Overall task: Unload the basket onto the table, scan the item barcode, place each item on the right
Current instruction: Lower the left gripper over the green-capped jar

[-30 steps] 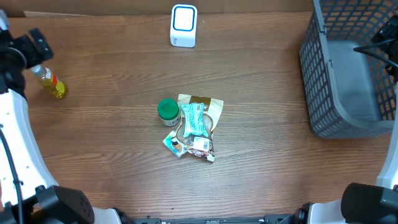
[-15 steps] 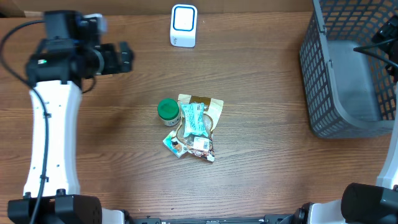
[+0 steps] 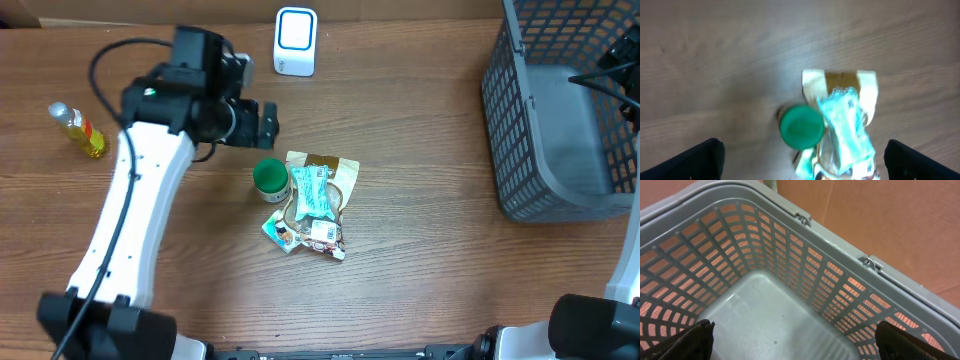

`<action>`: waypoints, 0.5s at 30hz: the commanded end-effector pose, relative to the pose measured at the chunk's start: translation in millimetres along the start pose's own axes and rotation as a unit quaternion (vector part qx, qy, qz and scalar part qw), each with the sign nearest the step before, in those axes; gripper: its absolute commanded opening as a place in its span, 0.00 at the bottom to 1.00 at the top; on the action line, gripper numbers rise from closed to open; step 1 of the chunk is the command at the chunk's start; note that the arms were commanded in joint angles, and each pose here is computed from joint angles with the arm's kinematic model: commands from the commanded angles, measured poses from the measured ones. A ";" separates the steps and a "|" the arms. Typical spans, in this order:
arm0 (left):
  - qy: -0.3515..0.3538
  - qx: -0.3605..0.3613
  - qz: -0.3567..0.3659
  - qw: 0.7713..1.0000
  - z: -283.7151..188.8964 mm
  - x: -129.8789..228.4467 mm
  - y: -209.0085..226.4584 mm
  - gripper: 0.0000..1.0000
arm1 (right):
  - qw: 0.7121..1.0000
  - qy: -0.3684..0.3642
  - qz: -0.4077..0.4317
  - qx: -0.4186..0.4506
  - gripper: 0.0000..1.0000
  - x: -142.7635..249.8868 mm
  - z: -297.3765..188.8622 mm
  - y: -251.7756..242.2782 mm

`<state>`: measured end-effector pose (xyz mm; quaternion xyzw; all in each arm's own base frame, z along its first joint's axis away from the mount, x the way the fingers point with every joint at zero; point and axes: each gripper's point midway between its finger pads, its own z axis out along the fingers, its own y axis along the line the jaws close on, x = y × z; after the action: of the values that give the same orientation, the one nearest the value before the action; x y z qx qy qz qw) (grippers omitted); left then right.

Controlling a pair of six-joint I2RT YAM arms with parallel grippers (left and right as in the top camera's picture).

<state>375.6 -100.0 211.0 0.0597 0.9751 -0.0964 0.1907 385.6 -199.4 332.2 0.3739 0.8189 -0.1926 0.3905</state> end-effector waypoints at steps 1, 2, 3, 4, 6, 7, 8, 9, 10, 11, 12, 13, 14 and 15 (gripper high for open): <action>0.048 -0.030 0.002 0.998 25.7 12.8 3.3 1.00 | 1.000 -0.007 0.001 0.005 1.00 -3.8 -1.5 -1.9; 0.064 -0.036 0.006 0.997 32.7 17.6 3.0 1.00 | 1.000 -0.007 0.001 0.005 1.00 -3.8 -1.5 -1.9; 0.077 -0.037 0.008 0.996 39.0 21.7 1.4 1.00 | 1.000 -0.007 0.001 0.005 1.00 -3.8 -1.5 -1.9; 0.090 -0.038 0.011 0.995 45.3 25.8 -0.6 0.99 | 1.000 -0.007 0.001 0.005 1.00 -3.8 -1.5 -1.9; 0.117 -0.039 0.017 0.992 58.7 34.3 -4.8 1.00 | 1.000 -0.007 0.001 0.005 1.00 -3.8 -1.5 -1.9; 0.129 -0.039 0.021 0.991 65.7 38.1 -7.0 1.00 | 1.000 -0.007 0.001 0.005 1.00 -3.8 -1.5 -1.9; 0.139 -0.042 0.019 0.989 72.6 41.2 -8.8 1.00 | 1.000 -0.007 0.001 0.005 1.00 -3.8 -1.5 -1.9; 0.145 -0.049 0.013 0.988 77.8 43.2 -8.8 1.00 | 1.000 -0.007 0.001 0.005 1.00 -3.8 -1.5 -1.9; 0.150 -0.062 0.004 0.987 83.7 44.9 -7.5 1.00 | 1.000 -0.007 0.001 0.005 1.00 -3.8 -1.5 -1.9; 0.153 -0.073 -0.003 0.986 87.6 46.3 -6.0 1.00 | 1.000 -0.007 0.001 0.005 1.00 -3.8 -1.5 -1.9; 0.156 -0.086 -0.010 0.984 91.7 47.9 -4.1 0.99 | 1.000 -0.007 0.001 0.005 1.00 -3.8 -1.5 -1.9; 0.159 -0.094 -0.014 0.983 94.8 49.3 -3.5 1.00 | 1.000 -0.007 0.001 0.005 1.00 -3.8 -1.5 -1.9; 0.162 -0.098 -0.016 0.982 97.3 50.5 -4.3 1.00 | 1.000 -0.007 0.001 0.005 1.00 -3.8 -1.5 -1.9; 0.165 -0.099 -0.019 0.981 100.1 52.2 -5.5 0.99 | 1.000 -0.007 0.001 0.005 1.00 -3.8 -1.5 -1.9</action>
<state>361.6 -125.4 108.4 0.0683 0.9970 -0.0180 0.0329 385.6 -199.4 332.3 0.3742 0.8187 -0.1925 0.3908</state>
